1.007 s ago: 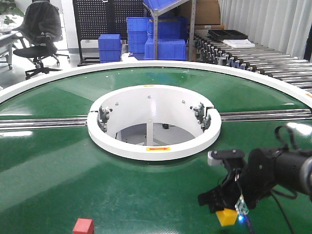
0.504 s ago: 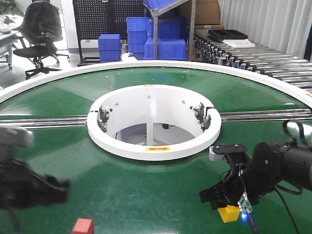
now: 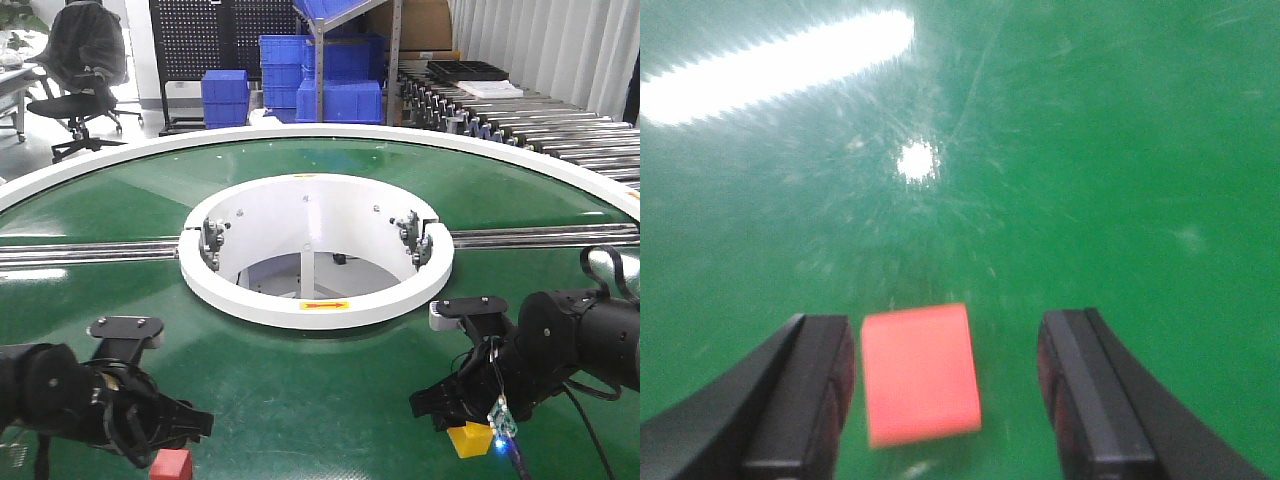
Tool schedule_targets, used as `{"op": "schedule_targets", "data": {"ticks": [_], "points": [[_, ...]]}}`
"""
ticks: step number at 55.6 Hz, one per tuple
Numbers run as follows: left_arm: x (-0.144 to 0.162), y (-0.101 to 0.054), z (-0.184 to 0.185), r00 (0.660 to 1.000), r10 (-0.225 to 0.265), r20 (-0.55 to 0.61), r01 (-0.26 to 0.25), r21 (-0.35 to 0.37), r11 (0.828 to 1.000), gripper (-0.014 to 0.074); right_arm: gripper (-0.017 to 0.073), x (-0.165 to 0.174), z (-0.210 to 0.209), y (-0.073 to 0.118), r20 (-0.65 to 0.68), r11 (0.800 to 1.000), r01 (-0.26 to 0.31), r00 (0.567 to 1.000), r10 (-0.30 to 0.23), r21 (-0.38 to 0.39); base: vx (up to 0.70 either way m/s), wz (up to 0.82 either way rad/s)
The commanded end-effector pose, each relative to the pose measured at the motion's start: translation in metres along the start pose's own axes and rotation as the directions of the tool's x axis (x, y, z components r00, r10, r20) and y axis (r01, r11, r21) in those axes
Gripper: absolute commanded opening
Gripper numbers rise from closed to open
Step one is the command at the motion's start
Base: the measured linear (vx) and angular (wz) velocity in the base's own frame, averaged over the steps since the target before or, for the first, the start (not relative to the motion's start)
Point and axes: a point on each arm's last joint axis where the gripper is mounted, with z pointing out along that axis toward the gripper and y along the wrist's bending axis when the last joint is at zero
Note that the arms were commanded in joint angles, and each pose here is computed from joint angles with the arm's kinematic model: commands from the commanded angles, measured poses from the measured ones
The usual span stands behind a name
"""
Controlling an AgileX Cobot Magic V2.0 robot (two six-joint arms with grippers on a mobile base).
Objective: Pick red and yellow blocks into blue bin
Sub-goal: 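Reach the left gripper down and grasp the red cube, then lift both held blocks up off the green table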
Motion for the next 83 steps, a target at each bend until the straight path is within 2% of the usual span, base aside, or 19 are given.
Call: {"op": "schedule_targets", "data": {"ticks": [1, 14, 29, 30, 34, 44, 50, 58, 64, 73, 78, 83], "points": [[-0.018, -0.006, -0.009, 0.996, -0.017, 0.083, 0.016, 0.017, 1.000, 0.0519, -0.0010, -0.015, -0.026, 0.001, 0.119, 1.000, 0.018, 0.993, -0.018, 0.005, 0.00, 0.00], [-0.015, -0.002, 0.008, 0.999, 0.025, 0.038, -0.024, -0.012, 1.000, 0.0519, -0.0010, -0.014, -0.026, 0.001, 0.116, 1.000, 0.019, 0.993, -0.020, 0.005, 0.00, 0.00], [-0.008, 0.001, 0.024, 1.000, 0.008, -0.011, -0.009, -0.017, 1.000, 0.0519, -0.0010, -0.014, -0.026, 0.001, 0.117, 1.000, 0.020, 0.993, -0.020, 0.006, 0.00, 0.00], [-0.006, 0.001, 0.028, 1.000, -0.002, -0.025, 0.002, -0.019, 1.000, 0.0430, -0.0010, -0.014, -0.026, 0.001, 0.115, 1.000, 0.020, 0.993, -0.020, 0.006, 0.00, 0.00], [-0.005, 0.001, 0.028, 0.999, -0.007, -0.034, 0.006, -0.019, 1.000, 0.0344, -0.0010, -0.014, -0.026, 0.001, 0.115, 1.000, 0.018, 0.993, -0.018, 0.004, 0.00, 0.00], [-0.003, 0.000, 0.023, 0.998, 0.004, -0.068, -0.005, -0.014, 1.000, 0.0003, -0.0010, -0.014, -0.026, 0.002, 0.114, 1.000, 0.016, 0.993, -0.016, 0.002, 0.00, 0.00], [-0.008, -0.002, 0.008, 0.999, 0.009, -0.037, -0.009, -0.007, 1.000, -0.0009, -0.0010, -0.014, -0.028, 0.002, 0.115, 1.000, 0.018, 0.993, -0.018, 0.003, 0.00, 0.00], [-0.027, -0.009, -0.042, 0.991, 0.043, 0.128, -0.044, 0.007, 0.999, -0.0009, -0.0010, -0.013, -0.037, 0.002, 0.119, 1.000, 0.021, 0.993, -0.021, 0.002, 0.00, 0.00], [-0.037, -0.016, -0.098, 0.951, 0.096, 0.294, -0.103, 0.006, 0.995, -0.0009, -0.0010, -0.013, -0.051, 0.004, 0.139, 0.999, 0.032, 0.990, -0.032, 0.002, 0.00, 0.00], [-0.035, -0.023, -0.169, 0.881, 0.115, 0.459, -0.134, 0.008, 0.991, -0.0008, -0.0010, -0.007, -0.086, 0.007, 0.203, 0.999, 0.039, 0.979, -0.036, -0.009, 0.00, 0.00], [-0.028, -0.026, -0.206, 0.832, 0.139, 0.538, -0.164, -0.001, 0.986, -0.0006, -0.0010, 0.006, -0.110, 0.010, 0.278, 0.999, 0.041, 0.960, -0.035, -0.017, 0.00, 0.00], [-0.011, -0.027, -0.242, 0.763, 0.139, 0.631, -0.172, -0.009, 0.985, -0.0005, -0.0010, 0.028, -0.133, 0.010, 0.371, 0.999, 0.051, 0.927, -0.046, -0.004, 0.00, 0.00]]}}
